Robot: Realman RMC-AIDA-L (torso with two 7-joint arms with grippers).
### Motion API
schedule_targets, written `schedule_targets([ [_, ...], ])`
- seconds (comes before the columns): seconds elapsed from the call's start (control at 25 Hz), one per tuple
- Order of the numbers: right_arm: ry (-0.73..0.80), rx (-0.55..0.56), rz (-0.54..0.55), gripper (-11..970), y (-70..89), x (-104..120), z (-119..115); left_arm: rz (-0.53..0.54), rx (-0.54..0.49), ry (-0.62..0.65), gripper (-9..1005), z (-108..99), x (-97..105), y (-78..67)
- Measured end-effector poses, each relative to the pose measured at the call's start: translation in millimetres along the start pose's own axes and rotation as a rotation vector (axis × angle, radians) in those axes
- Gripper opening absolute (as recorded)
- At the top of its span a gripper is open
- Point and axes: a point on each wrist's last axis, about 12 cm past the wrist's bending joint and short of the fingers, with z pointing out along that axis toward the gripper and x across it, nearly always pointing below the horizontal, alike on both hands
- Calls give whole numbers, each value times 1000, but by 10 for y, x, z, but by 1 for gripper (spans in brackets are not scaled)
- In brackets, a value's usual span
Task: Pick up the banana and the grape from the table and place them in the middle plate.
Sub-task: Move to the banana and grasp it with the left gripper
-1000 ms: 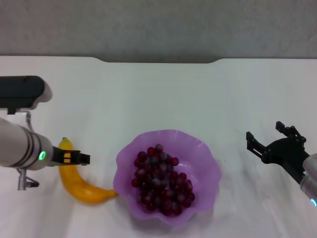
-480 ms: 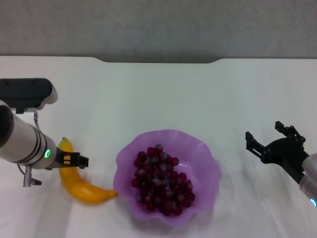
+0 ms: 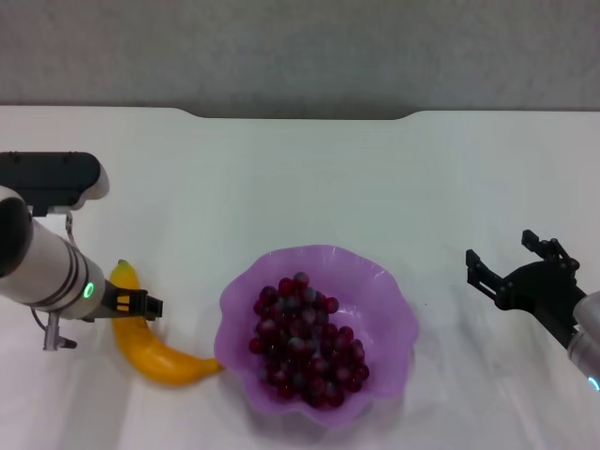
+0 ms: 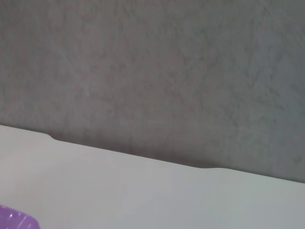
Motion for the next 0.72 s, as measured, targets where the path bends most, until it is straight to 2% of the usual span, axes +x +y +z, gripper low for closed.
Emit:
schedule_targets([
  [0.32,-5,-2,-1,898,3,-8,4,6,4,-4,821,4,-1,19],
  [0.72,-7,-2,1,898,10,-8,1,4,5,-6,682,14,11,26],
])
